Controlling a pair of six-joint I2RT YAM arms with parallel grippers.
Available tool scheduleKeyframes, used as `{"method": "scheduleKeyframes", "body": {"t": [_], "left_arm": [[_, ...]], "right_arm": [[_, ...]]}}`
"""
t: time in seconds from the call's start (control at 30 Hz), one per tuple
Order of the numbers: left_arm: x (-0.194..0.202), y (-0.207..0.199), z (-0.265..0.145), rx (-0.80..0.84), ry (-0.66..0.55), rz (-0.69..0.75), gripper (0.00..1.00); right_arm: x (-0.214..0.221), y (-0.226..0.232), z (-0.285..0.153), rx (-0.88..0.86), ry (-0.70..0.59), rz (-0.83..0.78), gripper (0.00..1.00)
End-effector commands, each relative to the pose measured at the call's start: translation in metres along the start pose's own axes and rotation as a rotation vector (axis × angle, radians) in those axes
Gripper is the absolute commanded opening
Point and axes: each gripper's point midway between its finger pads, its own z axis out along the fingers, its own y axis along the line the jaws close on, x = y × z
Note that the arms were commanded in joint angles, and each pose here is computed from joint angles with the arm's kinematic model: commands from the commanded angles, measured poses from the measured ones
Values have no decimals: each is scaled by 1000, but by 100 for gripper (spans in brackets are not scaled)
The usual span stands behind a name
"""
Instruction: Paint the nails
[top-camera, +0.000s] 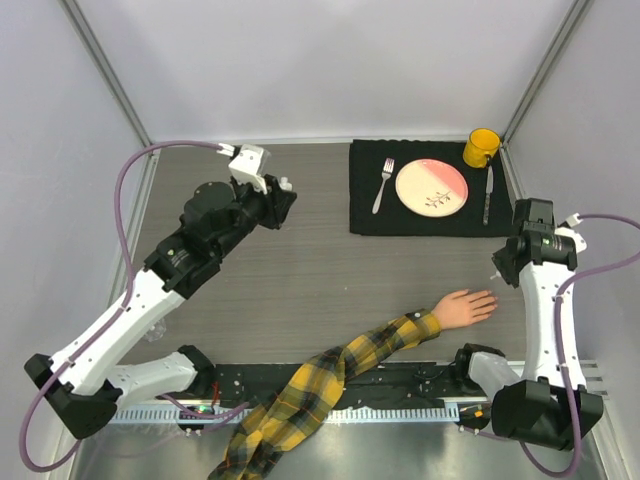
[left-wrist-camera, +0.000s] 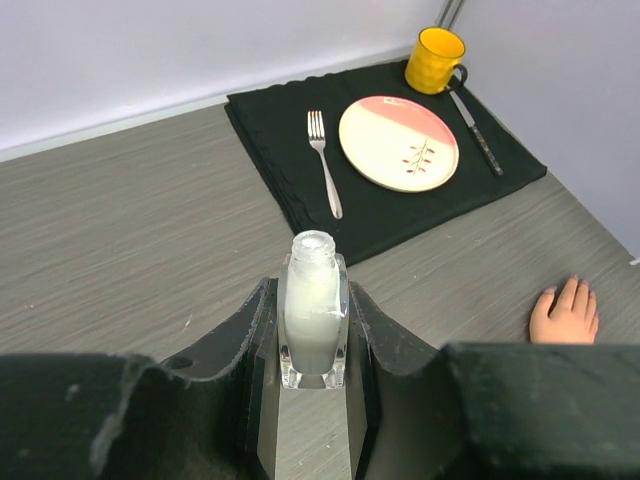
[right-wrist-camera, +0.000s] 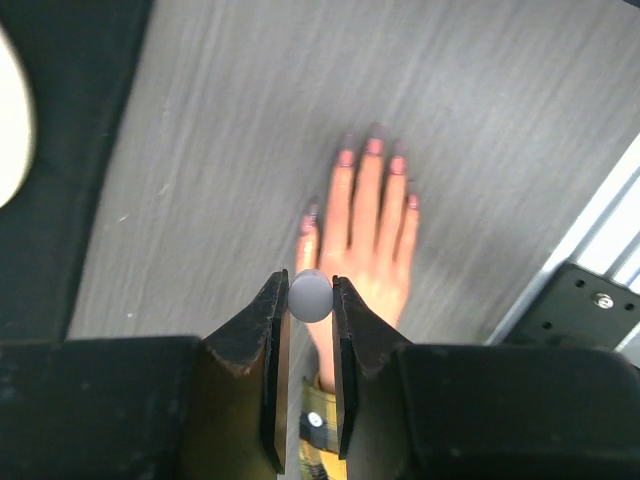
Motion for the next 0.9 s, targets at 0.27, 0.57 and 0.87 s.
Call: {"method": "scheduleKeyframes", "body": {"t": [0.27,0.57,0.87], "left_arm": [[-40,-20,33,65,-59,-18,0],[-54,-19,47,143,-55,-68,0],[-70,7,61,167,-80,-112,0]], "right_arm": [[-12,-49,15,130,-25,30,0],[-25,-49,31,175,-46,57,0],[-18,-55,53,190,-9,73,0]]}}
